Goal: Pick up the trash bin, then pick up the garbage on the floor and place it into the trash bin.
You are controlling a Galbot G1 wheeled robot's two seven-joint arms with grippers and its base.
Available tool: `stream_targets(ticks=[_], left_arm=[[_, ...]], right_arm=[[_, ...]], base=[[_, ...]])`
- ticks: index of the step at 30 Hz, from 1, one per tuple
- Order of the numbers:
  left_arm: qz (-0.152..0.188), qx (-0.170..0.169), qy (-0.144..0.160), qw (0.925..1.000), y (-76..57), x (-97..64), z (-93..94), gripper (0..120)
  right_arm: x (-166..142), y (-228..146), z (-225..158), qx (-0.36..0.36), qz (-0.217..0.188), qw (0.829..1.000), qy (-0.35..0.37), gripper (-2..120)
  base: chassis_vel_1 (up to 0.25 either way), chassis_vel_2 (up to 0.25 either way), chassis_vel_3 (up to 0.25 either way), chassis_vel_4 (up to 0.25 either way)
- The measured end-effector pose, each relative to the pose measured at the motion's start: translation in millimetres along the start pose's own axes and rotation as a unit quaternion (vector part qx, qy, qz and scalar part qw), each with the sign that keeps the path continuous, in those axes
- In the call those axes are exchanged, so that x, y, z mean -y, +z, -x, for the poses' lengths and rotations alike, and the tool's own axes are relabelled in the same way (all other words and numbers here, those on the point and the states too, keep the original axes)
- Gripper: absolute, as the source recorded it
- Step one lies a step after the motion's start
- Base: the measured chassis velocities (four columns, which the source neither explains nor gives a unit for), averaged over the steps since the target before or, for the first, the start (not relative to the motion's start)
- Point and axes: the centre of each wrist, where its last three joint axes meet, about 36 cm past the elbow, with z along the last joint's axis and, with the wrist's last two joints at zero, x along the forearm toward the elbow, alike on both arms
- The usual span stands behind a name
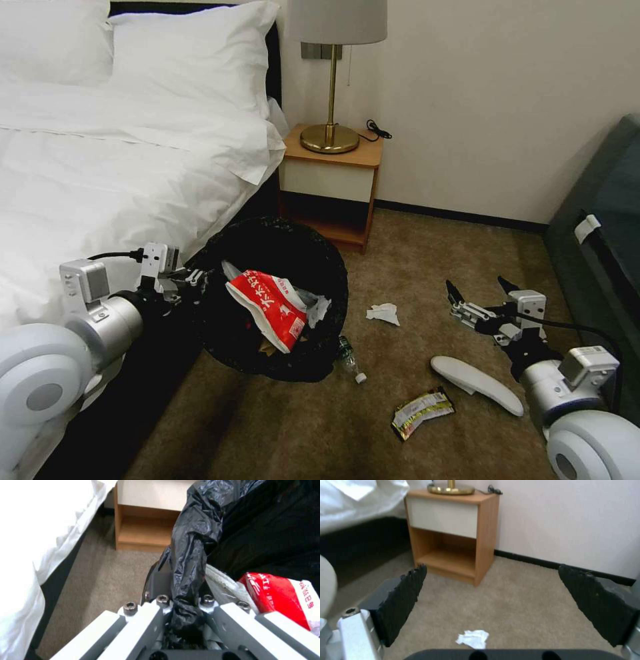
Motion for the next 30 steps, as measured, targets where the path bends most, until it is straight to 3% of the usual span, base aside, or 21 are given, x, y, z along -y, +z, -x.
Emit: stream_targets(ticks=[9, 18, 30], left_arm=[[-0.007, 0.008, -0.004, 0.9999, -6.6, -3.5, -1.7, 1], [-0.009, 0.012, -0.003, 0.9999, -8.8, -5.3, -1.7, 1], [-0.01, 0.016, -0.002, 0.9998, -11.0, -5.3, -3.6, 1]], right_arm=[[34, 12, 16, -0.053, -0.042, 0.997, -0.021, 100], [113, 57, 43, -0.17, -0.091, 0.979, -0.065, 100], [130, 120, 77, -0.235, -0.088, 0.964, -0.084, 100]], base=[[0.0, 0.0, 0.0, 0.0], [0.0, 0.0, 0.0, 0.0], [0.0, 0.0, 0.0, 0.0]])
